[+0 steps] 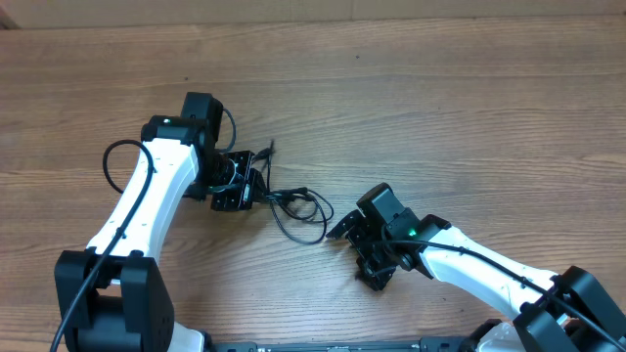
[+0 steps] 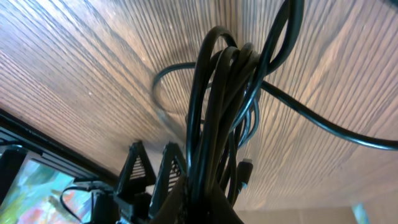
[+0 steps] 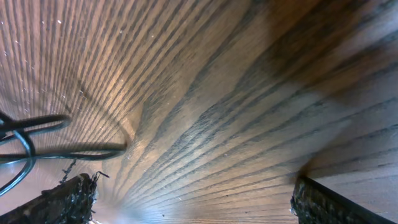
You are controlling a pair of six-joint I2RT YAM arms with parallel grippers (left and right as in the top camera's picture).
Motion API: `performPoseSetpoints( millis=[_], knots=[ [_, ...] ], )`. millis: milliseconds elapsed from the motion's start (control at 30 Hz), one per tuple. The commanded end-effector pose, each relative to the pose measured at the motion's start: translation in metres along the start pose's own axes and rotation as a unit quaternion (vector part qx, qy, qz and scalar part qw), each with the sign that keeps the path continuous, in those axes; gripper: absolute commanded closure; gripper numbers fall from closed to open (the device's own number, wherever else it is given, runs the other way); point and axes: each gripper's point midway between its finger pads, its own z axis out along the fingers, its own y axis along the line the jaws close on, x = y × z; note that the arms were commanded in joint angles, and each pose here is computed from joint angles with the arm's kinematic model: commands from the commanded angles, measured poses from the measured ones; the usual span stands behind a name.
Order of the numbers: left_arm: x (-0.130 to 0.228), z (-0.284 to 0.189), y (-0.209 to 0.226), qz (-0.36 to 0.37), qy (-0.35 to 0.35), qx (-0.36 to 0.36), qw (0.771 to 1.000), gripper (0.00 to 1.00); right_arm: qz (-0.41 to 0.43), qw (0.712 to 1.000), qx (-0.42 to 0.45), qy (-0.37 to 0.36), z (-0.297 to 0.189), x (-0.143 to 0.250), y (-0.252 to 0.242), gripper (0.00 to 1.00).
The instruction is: Untangle cables
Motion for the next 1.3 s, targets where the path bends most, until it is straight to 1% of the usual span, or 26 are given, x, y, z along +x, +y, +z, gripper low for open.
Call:
performPoseSetpoints(
  millis=[0, 167, 267, 333, 433, 467, 533, 600, 733, 767, 867, 1000, 1133, 1267],
  knots=[
    [-0.008, -0.005, -0.006, -0.029, -0.02, 0.009, 0.999, 0.95, -0.012, 1.0, -0.005, 0.01, 0.001, 0.003, 0.002, 0.0],
    [-0.007, -0.005, -0.006, -0.048, -0.02, 0.009, 0.999, 0.95, -0.043, 0.994, -0.069, 0.072, -0.003, 0.026, 0.034, 0.0],
    [-0.005, -0.005, -0.006, -0.051, -0.014, 0.009, 0.999, 0.96, -0.018, 0.994, -0.082, 0.073, -0.004, 0.025, 0.041, 0.0],
    [-0.001, -0.005, -0.006, -0.051, -0.002, 0.008, 0.999, 0.96, -0.011, 0.995, -0.089, 0.041, -0.004, 0.015, 0.045, 0.0],
    [0.007, -0.005, -0.006, -0.05, 0.022, 0.007, 0.998, 0.96, -0.012, 0.994, -0.099, -0.052, -0.005, -0.017, 0.049, 0.0],
    [0.01, -0.006, -0.005, -0.05, 0.029, 0.006, 0.998, 0.96, -0.025, 0.991, -0.103, -0.081, -0.006, -0.026, 0.052, 0.0],
    [0.018, -0.006, -0.006, -0.02, 0.053, 0.007, 0.998, 0.95, -0.104, 0.973, -0.118, -0.166, -0.016, -0.05, 0.065, 0.0],
    [0.021, -0.007, -0.006, 0.001, 0.062, 0.009, 0.998, 0.96, -0.136, 0.964, -0.132, -0.184, -0.02, -0.054, 0.075, 0.0],
    [0.027, -0.007, -0.006, 0.026, 0.079, 0.011, 0.996, 0.96, -0.162, 0.956, -0.154, -0.191, -0.024, -0.053, 0.088, 0.0],
    [0.033, -0.009, -0.006, 0.032, 0.097, 0.013, 0.995, 0.96, -0.167, 0.954, -0.15, -0.198, -0.024, -0.055, 0.087, 0.0],
    [0.039, -0.01, -0.007, 0.033, 0.114, 0.016, 0.993, 0.95, -0.188, 0.952, -0.138, -0.198, -0.023, -0.054, 0.083, 0.0],
    [0.033, -0.009, -0.009, 0.032, 0.1, 0.019, 0.994, 0.96, -0.191, 0.956, -0.127, -0.184, -0.019, -0.051, 0.077, 0.0],
    [0.023, -0.007, -0.014, 0.039, 0.067, 0.028, 0.997, 0.96, -0.192, 0.959, -0.122, -0.167, -0.017, -0.046, 0.073, 0.0],
    [0.02, -0.007, -0.016, 0.037, 0.06, 0.03, 0.997, 0.96, -0.197, 0.961, -0.127, -0.149, -0.015, -0.039, 0.075, 0.0]
  ],
)
